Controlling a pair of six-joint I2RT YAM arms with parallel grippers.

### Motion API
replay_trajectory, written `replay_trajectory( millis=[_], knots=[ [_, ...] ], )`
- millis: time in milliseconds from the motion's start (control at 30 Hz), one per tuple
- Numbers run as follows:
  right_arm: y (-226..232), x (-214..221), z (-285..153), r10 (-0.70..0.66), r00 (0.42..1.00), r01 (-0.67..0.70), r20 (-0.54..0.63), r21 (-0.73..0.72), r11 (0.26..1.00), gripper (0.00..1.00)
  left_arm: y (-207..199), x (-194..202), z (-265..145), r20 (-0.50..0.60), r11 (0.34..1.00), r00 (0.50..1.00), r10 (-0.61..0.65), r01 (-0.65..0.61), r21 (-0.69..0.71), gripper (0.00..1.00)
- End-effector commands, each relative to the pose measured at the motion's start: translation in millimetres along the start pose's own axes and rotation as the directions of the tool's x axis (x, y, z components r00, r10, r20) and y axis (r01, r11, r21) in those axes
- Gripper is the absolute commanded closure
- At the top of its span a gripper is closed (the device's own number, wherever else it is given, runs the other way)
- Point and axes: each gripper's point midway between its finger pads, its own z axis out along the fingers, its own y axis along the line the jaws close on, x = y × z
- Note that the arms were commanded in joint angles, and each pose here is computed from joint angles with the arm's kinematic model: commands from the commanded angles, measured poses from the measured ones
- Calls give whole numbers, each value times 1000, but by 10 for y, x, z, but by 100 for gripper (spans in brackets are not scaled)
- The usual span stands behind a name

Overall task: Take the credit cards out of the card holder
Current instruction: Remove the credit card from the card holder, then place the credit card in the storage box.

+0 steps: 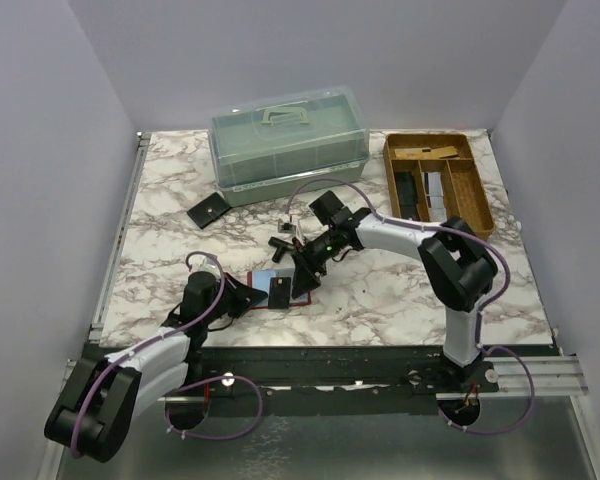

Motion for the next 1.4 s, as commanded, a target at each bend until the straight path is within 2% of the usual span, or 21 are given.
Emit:
replay_trajectory(
  millis=[0,67,133,167,233,333,433,567,633,733,867,1033,1200,1367],
  knots=[
    [357,-155,-67,-498,863,504,-79,97,858,28,-214,-122,-36,49,998,999,17,-19,57,92],
    [444,-129,-15,-703,701,713,-120,125,689,14,-263,-173,-61,73,998,997,15,-19,60,88],
    [500,35,61,-874,464,886,-144,81,457,1,-293,-235,-87,104,998,994,23,-29,51,83],
    [473,135,113,-906,389,921,-167,45,387,1,-293,-267,-100,121,999,992,28,-33,39,80],
    [357,179,235,-920,325,945,-221,31,326,1,-297,-313,-121,144,999,989,36,-40,25,76],
    [208,230,372,-940,163,987,-298,43,157,1,-270,-310,-113,142,999,989,29,-31,13,74],
    [105,152,441,-927,69,992,-369,124,24,1,-262,-266,-64,100,1000,995,21,-21,-2,77],
    [58,110,438,-908,-4,978,-419,188,-91,1,-311,-259,14,68,1000,998,17,-17,1,78],
    [63,70,414,-905,-15,966,-426,227,-123,1,-353,-276,46,63,1000,998,21,-21,8,78],
    [76,88,418,-906,-25,962,-422,237,-136,2,-400,-290,86,52,999,998,35,-36,15,78],
    [7,148,395,-889,-75,955,-452,223,-194,5,-410,-286,142,33,999,998,50,-50,11,78],
    [-55,170,399,-876,-98,949,-472,220,-225,17,-341,-259,232,1,998,999,54,-54,-12,78],
    [-130,237,450,-869,-112,947,-482,213,-240,22,-288,-229,315,-30,998,997,66,-67,-23,79],
    [-142,283,453,-861,-150,936,-486,211,-282,31,-231,-189,360,-55,997,996,66,-68,-33,80]
  ],
)
